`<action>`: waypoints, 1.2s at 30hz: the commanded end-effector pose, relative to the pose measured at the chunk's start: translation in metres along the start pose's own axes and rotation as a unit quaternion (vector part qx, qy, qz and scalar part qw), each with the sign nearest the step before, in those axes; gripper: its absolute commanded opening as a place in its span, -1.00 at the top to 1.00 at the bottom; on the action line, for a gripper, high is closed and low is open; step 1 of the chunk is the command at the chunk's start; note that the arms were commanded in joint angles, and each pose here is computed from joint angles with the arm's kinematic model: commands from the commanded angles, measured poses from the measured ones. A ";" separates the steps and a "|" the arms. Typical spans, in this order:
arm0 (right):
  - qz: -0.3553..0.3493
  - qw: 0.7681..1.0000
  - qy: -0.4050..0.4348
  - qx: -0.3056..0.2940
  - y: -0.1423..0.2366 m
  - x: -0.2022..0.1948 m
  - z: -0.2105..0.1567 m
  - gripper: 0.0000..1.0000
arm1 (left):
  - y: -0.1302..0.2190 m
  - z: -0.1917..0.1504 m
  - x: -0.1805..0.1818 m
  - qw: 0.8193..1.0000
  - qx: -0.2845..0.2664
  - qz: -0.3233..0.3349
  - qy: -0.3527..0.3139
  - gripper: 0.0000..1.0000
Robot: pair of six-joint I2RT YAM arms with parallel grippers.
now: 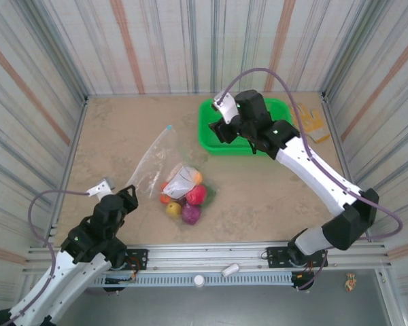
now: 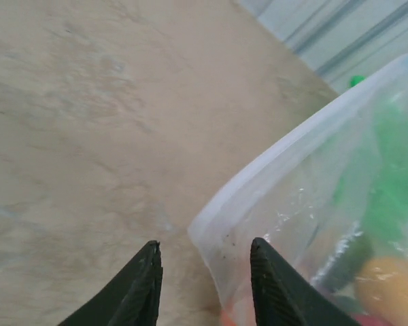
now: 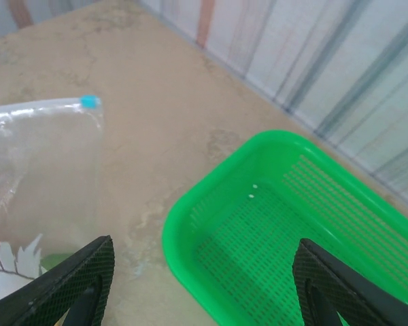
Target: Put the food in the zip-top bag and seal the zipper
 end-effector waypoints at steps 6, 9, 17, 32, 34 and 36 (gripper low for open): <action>-0.087 0.993 -0.077 -0.023 0.049 -0.030 -0.020 -0.44 | 0.018 0.055 -0.015 0.991 -0.100 0.045 -0.074 -0.28; -0.088 0.992 -0.089 -0.008 0.059 -0.033 -0.030 -0.43 | 0.032 0.078 -0.041 0.986 -0.117 0.017 -0.115 -0.32; -0.074 0.989 -0.122 -0.025 0.082 -0.029 -0.053 -0.46 | 0.034 0.103 -0.113 0.947 -0.100 -0.040 -0.302 -0.61; -0.124 0.982 -0.138 -0.022 0.091 -0.039 -0.110 -0.98 | -0.085 0.103 -0.158 0.956 -0.012 -0.084 -0.279 -0.78; -0.155 0.974 -0.165 -0.012 0.085 -0.051 -0.130 -0.98 | -0.092 0.115 -0.143 0.963 -0.012 -0.104 -0.250 -0.75; -0.184 0.960 -0.212 -0.008 0.070 -0.064 -0.161 -0.98 | -0.101 0.129 -0.118 0.973 -0.044 -0.070 -0.216 -0.85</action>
Point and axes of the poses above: each hand's point on the last joint's axis, 136 mm out from that joint toward the fingers, its own y axis back along the fingers, its own x axis along the line the jaws close on, z = x × y, the point moved 3 cm from there along y, back along the fingers, and after that the axes turned 3 degrees about y, right-handed, at the moved point
